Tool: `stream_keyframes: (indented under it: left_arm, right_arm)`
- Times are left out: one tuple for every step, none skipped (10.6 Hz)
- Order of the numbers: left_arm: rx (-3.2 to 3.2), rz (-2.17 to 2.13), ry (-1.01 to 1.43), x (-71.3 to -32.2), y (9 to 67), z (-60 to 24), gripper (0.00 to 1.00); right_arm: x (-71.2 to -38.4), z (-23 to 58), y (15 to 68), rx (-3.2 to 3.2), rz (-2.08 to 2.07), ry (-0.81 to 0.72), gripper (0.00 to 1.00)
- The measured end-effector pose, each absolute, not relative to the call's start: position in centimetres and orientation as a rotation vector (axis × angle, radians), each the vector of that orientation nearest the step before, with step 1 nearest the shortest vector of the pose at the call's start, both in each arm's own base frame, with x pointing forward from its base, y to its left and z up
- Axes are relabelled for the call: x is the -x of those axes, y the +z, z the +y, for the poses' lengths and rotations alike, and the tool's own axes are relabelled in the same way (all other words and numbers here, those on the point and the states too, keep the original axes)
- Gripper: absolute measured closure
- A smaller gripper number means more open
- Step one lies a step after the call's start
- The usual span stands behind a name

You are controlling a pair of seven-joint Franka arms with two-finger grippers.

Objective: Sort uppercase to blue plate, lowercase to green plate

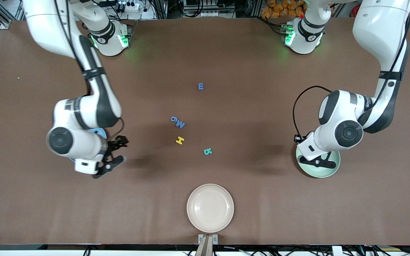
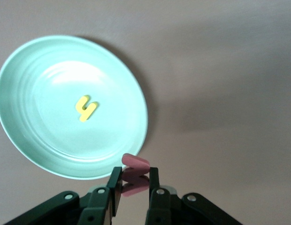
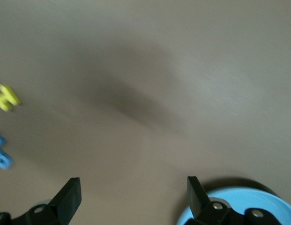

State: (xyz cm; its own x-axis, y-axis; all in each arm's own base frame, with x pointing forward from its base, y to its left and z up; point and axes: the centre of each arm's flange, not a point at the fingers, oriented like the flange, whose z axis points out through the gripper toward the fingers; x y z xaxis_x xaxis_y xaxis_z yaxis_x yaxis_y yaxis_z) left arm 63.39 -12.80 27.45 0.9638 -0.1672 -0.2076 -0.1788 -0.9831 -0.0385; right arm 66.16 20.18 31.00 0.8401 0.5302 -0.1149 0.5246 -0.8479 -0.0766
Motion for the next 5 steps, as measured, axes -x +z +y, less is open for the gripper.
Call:
stream_keyframes:
  left_arm:
    - [3.06,0.245,0.314,-63.5,26.4,-11.7,0.73]
    - [3.063,0.227,0.308,-63.6,26.0,-10.9,0.73]
    - [3.065,0.217,0.298,-63.8,25.9,-10.2,0.73]
    - [3.067,0.221,0.282,-64.1,25.8,-9.5,0.73]
    - [3.068,0.231,0.263,-64.4,25.6,-8.7,0.72]
  right_arm:
    - [-65.8,22.9,30.9,2.995,-0.81,0.195,0.0]
    - [-65.5,25.3,30.7,3.018,-0.755,0.186,0.0]
    - [-65.3,27.7,30.4,3.039,-0.696,0.163,0.0]
    - [-65.0,30.5,29.7,3.048,-0.643,0.118,0.0]
    - [-64.6,33.2,28.8,3.041,-0.601,0.07,0.0]
